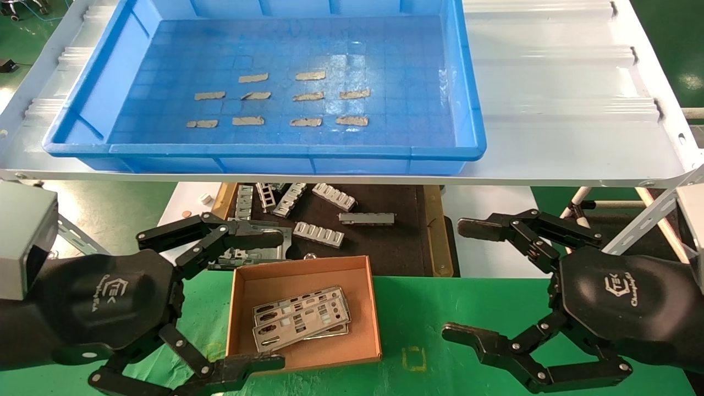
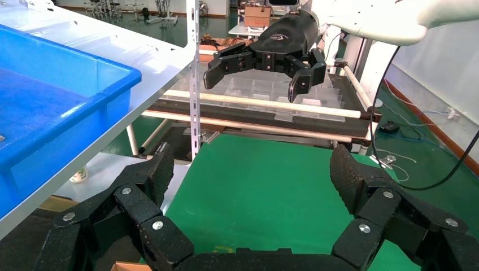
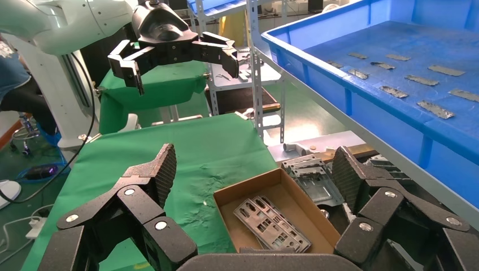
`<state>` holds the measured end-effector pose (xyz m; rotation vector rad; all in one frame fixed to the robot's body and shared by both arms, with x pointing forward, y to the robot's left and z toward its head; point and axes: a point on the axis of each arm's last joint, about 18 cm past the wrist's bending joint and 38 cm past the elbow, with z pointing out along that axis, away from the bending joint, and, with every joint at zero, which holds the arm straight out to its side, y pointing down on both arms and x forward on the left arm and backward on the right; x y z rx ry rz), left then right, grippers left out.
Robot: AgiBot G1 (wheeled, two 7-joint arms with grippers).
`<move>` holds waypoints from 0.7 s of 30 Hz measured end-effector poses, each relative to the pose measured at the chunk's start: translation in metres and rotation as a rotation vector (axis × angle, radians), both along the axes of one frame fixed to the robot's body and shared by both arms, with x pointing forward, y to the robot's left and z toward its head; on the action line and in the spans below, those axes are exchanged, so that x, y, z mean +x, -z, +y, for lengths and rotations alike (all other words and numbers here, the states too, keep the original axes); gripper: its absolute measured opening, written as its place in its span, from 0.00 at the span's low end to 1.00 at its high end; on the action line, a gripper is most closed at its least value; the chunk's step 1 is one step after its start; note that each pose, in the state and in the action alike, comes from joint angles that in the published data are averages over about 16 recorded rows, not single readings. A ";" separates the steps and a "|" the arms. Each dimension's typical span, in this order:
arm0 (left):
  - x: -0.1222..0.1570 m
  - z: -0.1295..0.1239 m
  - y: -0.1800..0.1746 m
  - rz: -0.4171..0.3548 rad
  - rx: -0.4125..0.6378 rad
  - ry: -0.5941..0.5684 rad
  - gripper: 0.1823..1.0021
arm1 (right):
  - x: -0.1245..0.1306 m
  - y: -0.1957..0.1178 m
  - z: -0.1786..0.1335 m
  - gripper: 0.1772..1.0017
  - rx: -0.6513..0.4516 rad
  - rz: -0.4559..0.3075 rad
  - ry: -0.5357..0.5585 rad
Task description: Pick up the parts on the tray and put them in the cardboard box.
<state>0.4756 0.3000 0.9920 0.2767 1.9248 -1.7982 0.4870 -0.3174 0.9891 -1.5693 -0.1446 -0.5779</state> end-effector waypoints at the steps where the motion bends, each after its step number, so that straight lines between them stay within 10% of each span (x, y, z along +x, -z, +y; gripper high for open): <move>1: 0.000 0.000 0.000 0.000 0.000 0.000 1.00 | 0.000 0.000 0.000 1.00 0.000 0.000 0.000; 21: 0.000 0.000 0.000 0.000 0.000 0.000 1.00 | 0.000 0.000 0.000 1.00 0.000 0.000 0.000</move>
